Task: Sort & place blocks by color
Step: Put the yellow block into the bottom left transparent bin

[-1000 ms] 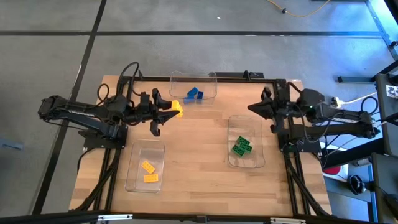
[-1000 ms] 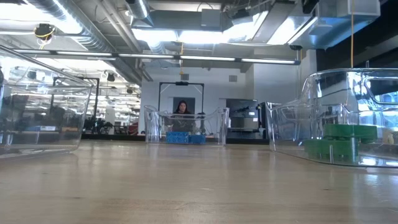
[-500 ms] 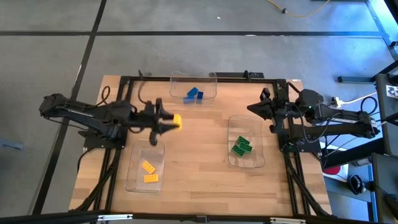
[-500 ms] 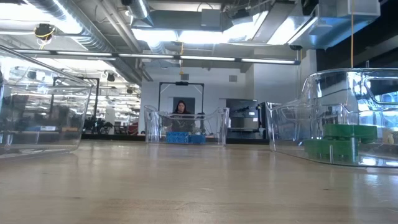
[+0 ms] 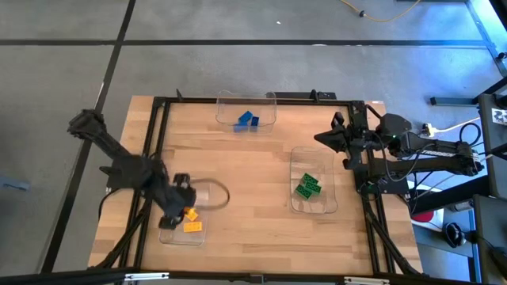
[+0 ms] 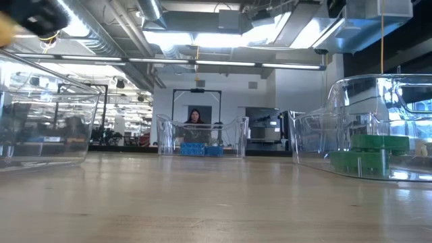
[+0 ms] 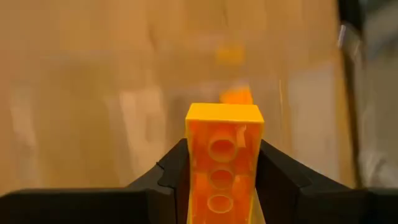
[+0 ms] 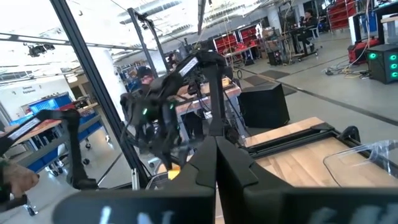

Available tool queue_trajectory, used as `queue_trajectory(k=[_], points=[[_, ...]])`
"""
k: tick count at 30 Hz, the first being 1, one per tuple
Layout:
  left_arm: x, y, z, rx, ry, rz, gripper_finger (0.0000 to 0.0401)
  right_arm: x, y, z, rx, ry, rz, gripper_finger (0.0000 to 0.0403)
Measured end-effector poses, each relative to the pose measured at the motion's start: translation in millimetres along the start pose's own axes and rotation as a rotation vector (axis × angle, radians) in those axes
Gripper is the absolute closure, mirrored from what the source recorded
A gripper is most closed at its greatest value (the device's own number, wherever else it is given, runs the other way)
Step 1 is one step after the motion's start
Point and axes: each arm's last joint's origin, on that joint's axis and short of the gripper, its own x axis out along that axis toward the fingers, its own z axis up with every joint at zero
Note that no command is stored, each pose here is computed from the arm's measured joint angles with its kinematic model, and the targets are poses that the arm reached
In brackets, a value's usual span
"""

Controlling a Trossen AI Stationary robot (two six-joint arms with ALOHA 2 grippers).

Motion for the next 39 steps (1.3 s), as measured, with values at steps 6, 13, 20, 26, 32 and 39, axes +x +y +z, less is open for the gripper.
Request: queue_trajectory(k=[6, 13, 20, 26, 32, 39], points=[[47, -23, -7, 0.168, 0.211, 0.028, 0.0277, 0, 0, 0, 0.0, -0.001, -0.004, 0.0403], [92, -24, -10, 0.216, 0.37, 0.117, 0.0277, 0, 0, 0, 0.004, -0.001, -0.004, 0.0403], [98, -23, -10, 0.215, 0.384, 0.139, 0.0233, 0, 0, 0, 0.005, -0.001, -0.005, 0.0403], [97, -20, -8, 0.195, 0.388, 0.124, 0.0184, 0, -1, 0, 0.006, 0.002, -0.006, 0.0403], [89, -14, 1, 0.136, 0.396, 0.041, 0.0164, 0, -1, -2, 0.008, 0.017, -0.012, 0.0403], [32, 0, 33, 0.133, 0.215, -0.046, 0.0163, 0, -1, -2, 0.01, 0.024, -0.015, 0.0403]])
